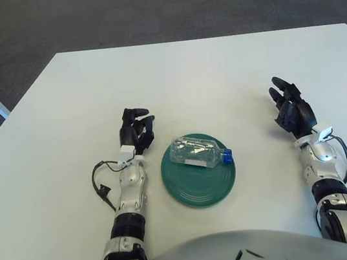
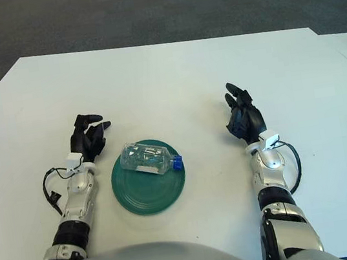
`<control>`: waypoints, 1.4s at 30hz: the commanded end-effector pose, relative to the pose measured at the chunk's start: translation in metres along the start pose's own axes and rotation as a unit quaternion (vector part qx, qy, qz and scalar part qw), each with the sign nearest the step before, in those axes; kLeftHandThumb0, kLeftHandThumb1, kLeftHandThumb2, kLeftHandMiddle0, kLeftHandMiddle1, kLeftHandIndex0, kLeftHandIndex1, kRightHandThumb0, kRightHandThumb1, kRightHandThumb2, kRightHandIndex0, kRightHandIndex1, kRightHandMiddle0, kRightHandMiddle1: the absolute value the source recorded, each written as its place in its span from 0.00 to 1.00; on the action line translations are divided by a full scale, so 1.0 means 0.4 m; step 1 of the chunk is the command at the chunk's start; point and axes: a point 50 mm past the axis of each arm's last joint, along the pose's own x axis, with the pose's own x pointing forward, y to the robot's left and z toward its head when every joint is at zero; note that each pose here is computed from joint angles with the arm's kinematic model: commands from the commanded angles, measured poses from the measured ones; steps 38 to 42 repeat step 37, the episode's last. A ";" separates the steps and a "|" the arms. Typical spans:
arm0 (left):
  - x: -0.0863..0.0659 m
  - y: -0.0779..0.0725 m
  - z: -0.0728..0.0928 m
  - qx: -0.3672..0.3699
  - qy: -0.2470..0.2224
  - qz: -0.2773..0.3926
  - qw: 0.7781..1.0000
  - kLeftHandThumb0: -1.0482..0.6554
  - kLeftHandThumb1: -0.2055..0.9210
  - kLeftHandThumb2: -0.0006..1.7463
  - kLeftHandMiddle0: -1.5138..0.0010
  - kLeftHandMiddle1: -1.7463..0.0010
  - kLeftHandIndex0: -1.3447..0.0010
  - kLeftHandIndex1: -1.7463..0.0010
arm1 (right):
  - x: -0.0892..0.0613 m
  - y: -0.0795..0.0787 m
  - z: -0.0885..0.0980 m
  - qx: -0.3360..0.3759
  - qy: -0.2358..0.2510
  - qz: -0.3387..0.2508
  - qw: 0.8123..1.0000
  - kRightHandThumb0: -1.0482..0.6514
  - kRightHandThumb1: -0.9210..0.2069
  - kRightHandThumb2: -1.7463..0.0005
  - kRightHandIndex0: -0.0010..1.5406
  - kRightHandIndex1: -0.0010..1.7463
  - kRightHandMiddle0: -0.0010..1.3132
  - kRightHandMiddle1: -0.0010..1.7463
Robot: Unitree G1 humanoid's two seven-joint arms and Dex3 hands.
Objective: Put the bottle into the plate.
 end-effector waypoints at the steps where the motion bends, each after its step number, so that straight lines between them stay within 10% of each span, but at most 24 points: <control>1: -0.030 0.019 -0.061 0.015 0.072 0.018 0.997 0.41 1.00 0.28 0.61 0.55 0.83 0.03 | -0.078 0.027 -0.068 0.026 0.065 -0.002 0.998 0.10 0.00 0.42 0.12 0.00 0.00 0.26; 42: -0.098 0.021 -0.065 0.030 0.064 0.031 0.997 0.41 1.00 0.23 0.58 0.50 0.77 0.07 | -0.133 0.057 -0.096 0.064 0.141 0.011 0.988 0.19 0.00 0.54 0.18 0.02 0.00 0.38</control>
